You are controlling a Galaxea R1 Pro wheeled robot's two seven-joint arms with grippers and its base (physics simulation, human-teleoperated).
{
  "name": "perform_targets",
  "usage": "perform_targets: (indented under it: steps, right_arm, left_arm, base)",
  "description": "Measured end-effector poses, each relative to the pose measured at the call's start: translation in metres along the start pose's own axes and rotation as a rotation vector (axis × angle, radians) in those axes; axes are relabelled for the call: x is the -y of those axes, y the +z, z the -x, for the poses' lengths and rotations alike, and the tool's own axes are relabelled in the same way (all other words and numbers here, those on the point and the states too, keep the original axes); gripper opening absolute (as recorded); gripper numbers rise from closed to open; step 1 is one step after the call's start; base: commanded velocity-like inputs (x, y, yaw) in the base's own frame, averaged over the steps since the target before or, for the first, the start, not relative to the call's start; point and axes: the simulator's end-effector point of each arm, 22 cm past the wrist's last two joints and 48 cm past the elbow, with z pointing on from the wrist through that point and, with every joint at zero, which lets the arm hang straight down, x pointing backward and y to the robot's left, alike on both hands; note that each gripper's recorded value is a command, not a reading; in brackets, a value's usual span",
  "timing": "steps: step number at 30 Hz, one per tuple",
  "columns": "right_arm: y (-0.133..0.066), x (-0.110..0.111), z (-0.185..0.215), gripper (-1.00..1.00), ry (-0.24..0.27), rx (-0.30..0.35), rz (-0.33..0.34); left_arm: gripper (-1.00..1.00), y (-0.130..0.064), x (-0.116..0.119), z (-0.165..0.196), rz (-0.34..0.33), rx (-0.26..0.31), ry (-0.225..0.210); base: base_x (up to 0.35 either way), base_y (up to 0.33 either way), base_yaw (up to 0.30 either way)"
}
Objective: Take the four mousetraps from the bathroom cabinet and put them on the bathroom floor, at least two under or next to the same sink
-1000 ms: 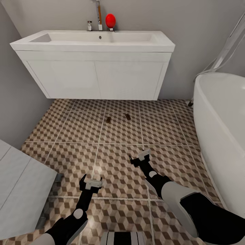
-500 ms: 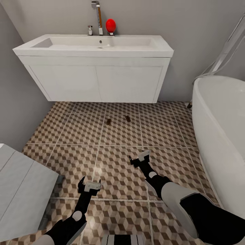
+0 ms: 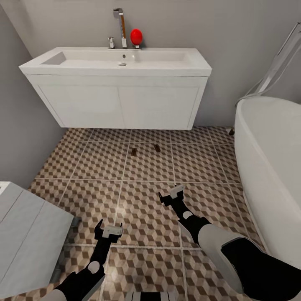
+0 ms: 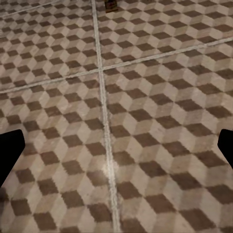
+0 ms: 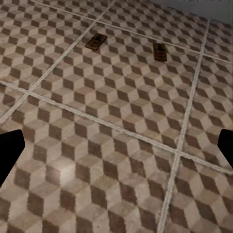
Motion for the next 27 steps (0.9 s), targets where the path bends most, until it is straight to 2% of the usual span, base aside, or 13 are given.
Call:
perform_targets:
  steps: [27]
  right_arm:
    - [-0.026, 0.007, 0.054, 1.00, -0.001, 0.004, -0.001]
  left_arm:
    - [1.00, -0.026, -0.010, 0.049, 0.003, -0.009, 0.006]
  base:
    - [0.000, 0.000, -0.019]
